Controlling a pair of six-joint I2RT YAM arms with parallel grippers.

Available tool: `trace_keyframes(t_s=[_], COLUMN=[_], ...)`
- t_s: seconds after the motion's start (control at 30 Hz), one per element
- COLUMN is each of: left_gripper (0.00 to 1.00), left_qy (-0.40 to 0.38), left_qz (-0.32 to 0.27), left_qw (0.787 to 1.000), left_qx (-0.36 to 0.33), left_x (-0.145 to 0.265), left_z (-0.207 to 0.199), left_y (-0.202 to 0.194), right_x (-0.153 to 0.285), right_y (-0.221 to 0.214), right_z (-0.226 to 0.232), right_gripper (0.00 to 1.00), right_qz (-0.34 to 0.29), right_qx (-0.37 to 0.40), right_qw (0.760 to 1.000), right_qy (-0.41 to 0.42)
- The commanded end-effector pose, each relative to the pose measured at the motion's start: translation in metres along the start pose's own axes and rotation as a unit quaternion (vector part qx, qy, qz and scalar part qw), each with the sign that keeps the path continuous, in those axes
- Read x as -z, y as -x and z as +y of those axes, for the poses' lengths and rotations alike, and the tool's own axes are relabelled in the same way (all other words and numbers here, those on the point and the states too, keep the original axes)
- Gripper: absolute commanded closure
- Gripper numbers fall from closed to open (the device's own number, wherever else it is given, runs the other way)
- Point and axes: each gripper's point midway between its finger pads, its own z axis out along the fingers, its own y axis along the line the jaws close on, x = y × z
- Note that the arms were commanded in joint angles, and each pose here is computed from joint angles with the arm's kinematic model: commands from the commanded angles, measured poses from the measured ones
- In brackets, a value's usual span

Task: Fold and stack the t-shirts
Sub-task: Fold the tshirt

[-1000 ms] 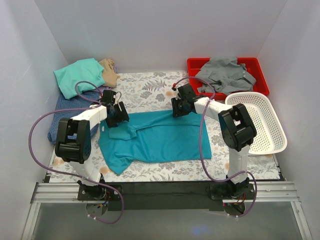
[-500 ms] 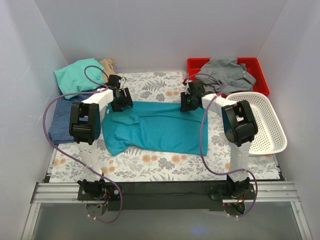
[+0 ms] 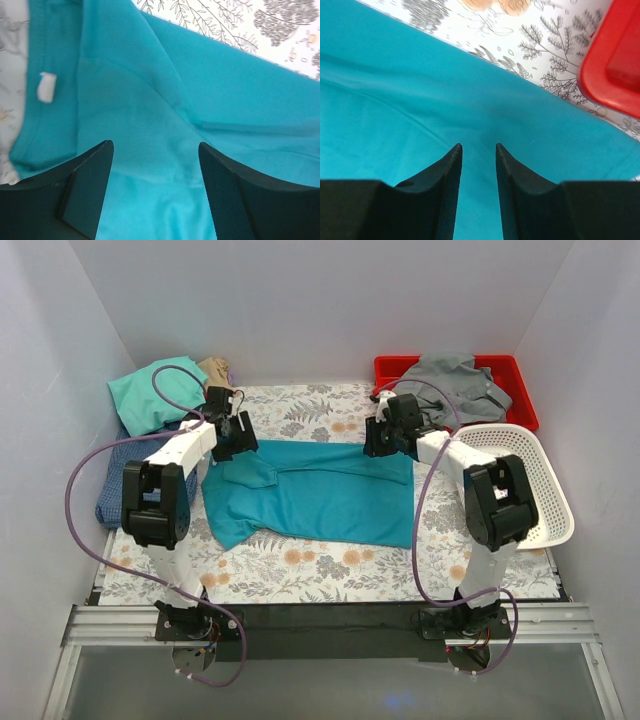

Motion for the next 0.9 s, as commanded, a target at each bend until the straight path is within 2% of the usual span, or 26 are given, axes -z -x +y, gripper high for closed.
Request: trace_keyframes(t_s=[0.0, 0.03, 0.17, 0.27, 0.3, 0.37, 0.5, 0.63, 0.73, 0.87], left_gripper=[0.33, 0.33, 0.32, 0.31, 0.27, 0.24, 0.24, 0.38, 0.37, 0.32], left_qy=[0.017, 0.016, 0.007, -0.036, -0.052, -0.042, -0.006, 0.004, 0.030, 0.087], left_qz=[-0.022, -0.008, 0.003, 0.035, 0.039, 0.040, 0.057, 0.090, 0.071, 0.026], left_qw=[0.999, 1.000, 0.999, 0.995, 0.993, 0.990, 0.985, 0.981, 0.984, 0.974], left_qx=[0.016, 0.017, 0.038, 0.085, 0.102, 0.125, 0.161, 0.171, 0.161, 0.206], left_x=[0.047, 0.048, 0.071, 0.092, 0.102, 0.113, 0.128, 0.122, 0.119, 0.116], left_z=[0.010, 0.015, 0.026, 0.023, 0.019, 0.021, 0.031, 0.030, 0.032, 0.048], left_y=[0.003, -0.013, -0.055, -0.103, -0.114, -0.130, -0.166, -0.199, -0.205, -0.201], right_x=[0.037, 0.048, 0.069, 0.089, 0.099, 0.108, 0.124, 0.123, 0.119, 0.119], right_y=[0.032, 0.036, -0.005, -0.073, -0.077, -0.120, -0.144, -0.154, -0.156, -0.148], right_z=[0.015, 0.019, 0.016, 0.022, 0.030, 0.034, 0.046, 0.059, 0.059, 0.061], right_gripper=[0.60, 0.60, 0.59, 0.59, 0.59, 0.59, 0.59, 0.59, 0.59, 0.58], right_qz=[-0.064, -0.074, -0.012, 0.048, 0.047, 0.086, 0.092, 0.100, 0.102, 0.097], right_qx=[0.015, 0.015, -0.019, -0.051, -0.060, -0.078, -0.082, -0.075, -0.065, -0.053], right_qw=[0.998, 0.997, 1.000, 0.997, 0.996, 0.992, 0.990, 0.988, 0.989, 0.990], right_qy=[0.024, 0.025, 0.006, 0.022, 0.037, 0.050, 0.070, 0.089, 0.085, 0.092])
